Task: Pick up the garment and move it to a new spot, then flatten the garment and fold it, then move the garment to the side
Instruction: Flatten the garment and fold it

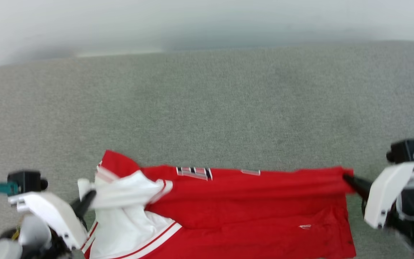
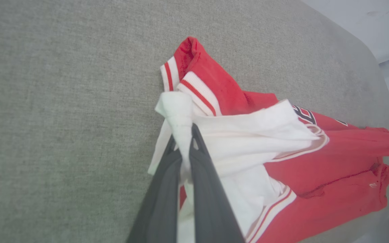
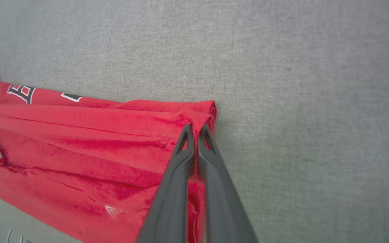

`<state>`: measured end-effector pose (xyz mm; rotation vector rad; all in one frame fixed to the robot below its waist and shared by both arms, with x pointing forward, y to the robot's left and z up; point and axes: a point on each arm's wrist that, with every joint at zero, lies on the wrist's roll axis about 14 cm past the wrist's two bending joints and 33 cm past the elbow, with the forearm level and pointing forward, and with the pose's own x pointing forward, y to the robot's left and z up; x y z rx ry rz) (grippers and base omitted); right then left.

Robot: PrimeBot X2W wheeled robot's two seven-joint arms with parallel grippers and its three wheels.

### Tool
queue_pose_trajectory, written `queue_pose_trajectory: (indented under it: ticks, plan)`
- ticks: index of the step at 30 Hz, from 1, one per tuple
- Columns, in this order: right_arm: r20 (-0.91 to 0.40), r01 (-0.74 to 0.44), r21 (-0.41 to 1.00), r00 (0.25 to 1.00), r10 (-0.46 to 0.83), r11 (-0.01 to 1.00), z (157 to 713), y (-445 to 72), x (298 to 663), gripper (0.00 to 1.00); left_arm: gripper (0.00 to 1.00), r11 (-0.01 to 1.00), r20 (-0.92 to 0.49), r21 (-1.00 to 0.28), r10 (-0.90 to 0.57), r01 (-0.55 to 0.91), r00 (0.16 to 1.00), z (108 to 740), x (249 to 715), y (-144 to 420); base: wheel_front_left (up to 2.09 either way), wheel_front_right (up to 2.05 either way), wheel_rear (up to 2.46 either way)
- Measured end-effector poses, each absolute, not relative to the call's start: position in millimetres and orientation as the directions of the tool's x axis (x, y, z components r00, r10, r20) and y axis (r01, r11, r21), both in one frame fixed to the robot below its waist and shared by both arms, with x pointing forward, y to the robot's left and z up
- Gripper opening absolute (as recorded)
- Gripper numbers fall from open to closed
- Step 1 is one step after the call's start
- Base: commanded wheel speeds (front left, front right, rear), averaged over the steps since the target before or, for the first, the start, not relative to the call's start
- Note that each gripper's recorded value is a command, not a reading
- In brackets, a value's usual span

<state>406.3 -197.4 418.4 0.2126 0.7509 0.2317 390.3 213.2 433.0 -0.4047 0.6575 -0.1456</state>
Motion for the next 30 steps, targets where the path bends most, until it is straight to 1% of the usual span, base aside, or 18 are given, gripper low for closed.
queue_pose_trajectory:
  ticks: [3,7,8,9,10,11,13,15,17,20,23,26,30]
  plan:
    - [-0.661,-0.102,0.291,0.698,0.276,0.951,410,-197,385,0.00,0.00,0.901,-0.575,-0.432,-0.241,-0.040,0.782,427,366,215,0.00,0.00,0.00]
    - [-0.686,-0.054,0.317,0.676,0.269,0.947,396,-195,359,0.00,0.00,0.869,-0.625,-0.485,-0.266,-0.098,0.734,407,334,203,0.00,0.00,0.00]
    - [-0.697,-0.040,0.322,0.666,0.266,0.946,391,-194,352,0.04,0.00,0.857,-0.635,-0.503,-0.280,-0.110,0.721,402,328,197,0.00,0.00,0.00]
    - [-0.706,-0.030,0.326,0.656,0.265,0.945,386,-193,346,0.33,0.09,0.850,-0.643,-0.512,-0.286,-0.122,0.710,397,323,194,0.00,0.00,0.00]
    - [-0.712,-0.017,0.333,0.650,0.264,0.943,381,-191,340,1.00,0.40,0.848,-0.646,-0.513,-0.279,-0.134,0.710,395,321,193,0.00,0.00,0.00]
    - [-0.715,-0.010,0.342,0.646,0.267,0.940,378,-188,335,1.00,1.00,0.845,-0.638,-0.516,-0.269,-0.141,0.721,394,322,194,0.00,0.00,0.00]
    - [-0.695,0.002,0.358,0.669,0.265,0.934,380,-185,334,1.00,1.00,0.848,-0.620,-0.513,-0.263,-0.129,0.739,395,324,193,0.00,0.00,0.00]
    - [-0.668,0.002,0.359,0.699,0.255,0.933,385,-185,336,1.00,1.00,0.851,-0.576,-0.513,-0.247,-0.110,0.779,402,331,192,0.00,0.00,0.00]
    - [-0.620,0.001,0.364,0.747,0.242,0.931,396,-186,341,1.00,1.00,0.849,-0.515,-0.522,-0.239,-0.080,0.823,412,339,189,0.00,0.00,0.00]
    - [-0.536,-0.016,0.360,0.815,0.221,0.933,419,-190,352,1.00,1.00,0.872,-0.402,-0.489,-0.217,-0.008,0.890,438,356,192,0.00,0.00,0.00]
    - [-0.480,-0.026,0.347,0.854,0.201,0.938,439,-196,359,1.00,1.00,0.892,-0.297,-0.448,-0.205,0.053,0.933,462,367,189,0.00,0.00,0.00]
    - [-0.472,-0.016,0.315,0.865,0.171,0.949,451,-209,361,1.00,1.00,0.919,-0.186,-0.382,-0.182,0.100,0.966,489,378,188,0.00,0.00,0.00]
    - [-0.530,-0.031,0.242,0.833,0.159,0.970,453,-220,363,1.00,1.00,0.952,-0.077,-0.287,-0.131,0.104,0.988,512,387,190,0.00,0.00,0.00]
